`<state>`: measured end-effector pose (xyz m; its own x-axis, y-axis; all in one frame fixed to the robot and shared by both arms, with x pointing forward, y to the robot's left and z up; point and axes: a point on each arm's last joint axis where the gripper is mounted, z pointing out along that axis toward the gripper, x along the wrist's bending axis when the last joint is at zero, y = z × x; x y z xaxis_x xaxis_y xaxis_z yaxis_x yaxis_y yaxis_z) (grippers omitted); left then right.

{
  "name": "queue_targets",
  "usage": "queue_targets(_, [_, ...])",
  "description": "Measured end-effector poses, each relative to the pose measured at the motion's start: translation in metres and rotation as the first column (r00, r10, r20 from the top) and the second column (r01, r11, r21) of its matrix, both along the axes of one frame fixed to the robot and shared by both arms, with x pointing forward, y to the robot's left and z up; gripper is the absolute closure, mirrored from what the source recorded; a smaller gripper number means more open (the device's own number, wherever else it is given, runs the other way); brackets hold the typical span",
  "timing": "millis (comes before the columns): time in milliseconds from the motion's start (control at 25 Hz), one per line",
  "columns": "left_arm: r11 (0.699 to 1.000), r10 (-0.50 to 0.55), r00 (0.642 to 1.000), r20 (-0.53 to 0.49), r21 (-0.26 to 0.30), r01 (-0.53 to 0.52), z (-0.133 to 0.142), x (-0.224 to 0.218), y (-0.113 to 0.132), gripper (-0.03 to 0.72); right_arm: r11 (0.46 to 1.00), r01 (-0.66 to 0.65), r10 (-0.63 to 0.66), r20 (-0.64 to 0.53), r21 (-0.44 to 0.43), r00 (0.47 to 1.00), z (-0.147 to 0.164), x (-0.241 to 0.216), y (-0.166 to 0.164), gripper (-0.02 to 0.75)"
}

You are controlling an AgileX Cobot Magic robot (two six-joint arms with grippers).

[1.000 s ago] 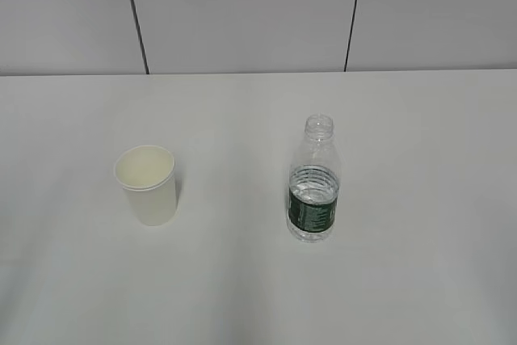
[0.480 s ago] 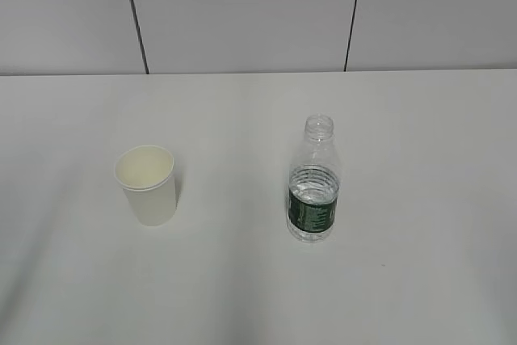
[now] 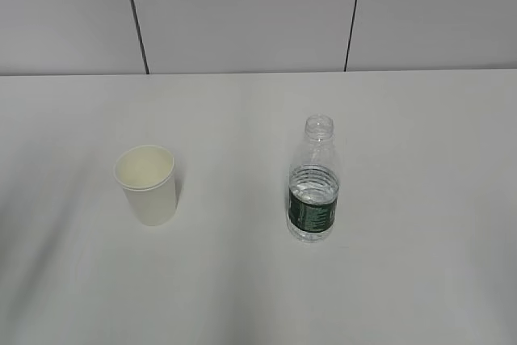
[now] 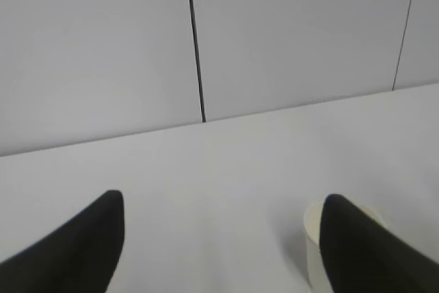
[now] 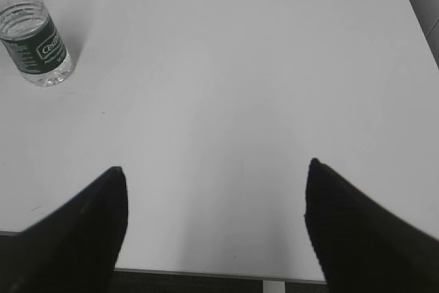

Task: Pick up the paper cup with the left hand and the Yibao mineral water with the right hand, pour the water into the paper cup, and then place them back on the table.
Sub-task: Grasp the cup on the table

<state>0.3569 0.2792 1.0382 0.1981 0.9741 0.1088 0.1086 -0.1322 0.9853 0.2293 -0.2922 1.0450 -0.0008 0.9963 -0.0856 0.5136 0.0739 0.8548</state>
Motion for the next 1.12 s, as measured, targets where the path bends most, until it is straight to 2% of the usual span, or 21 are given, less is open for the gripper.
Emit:
queue_targets(320, [1.0,0.001,0.994,-0.112,0.012,0.0,-0.028,0.045,-0.008,0.115,1.0,0.0,0.0,0.0,0.0,1.0,0.0,0.0,0.0,0.146])
queue_targets(760, [1.0,0.01,0.957,-0.289,0.02,-0.005,-0.082,0.083,-0.016,0.115,1.0,0.0,0.0,0.0,0.0,1.0,0.0,0.0,0.0,0.146])
queue_targets(1000, [0.999,-0.025,0.971,-0.238,0.028,0.032,-0.09,0.094,-0.021,0.115,1.0,0.0,0.0,0.0,0.0,1.0,0.0,0.0,0.0,0.146])
queue_targets(1120, [0.997,-0.052,0.966,-0.252,0.046,0.066,-0.098,0.098,-0.023,0.115,1.0,0.0,0.0,0.0,0.0,1.0,0.0,0.0,0.0,0.146])
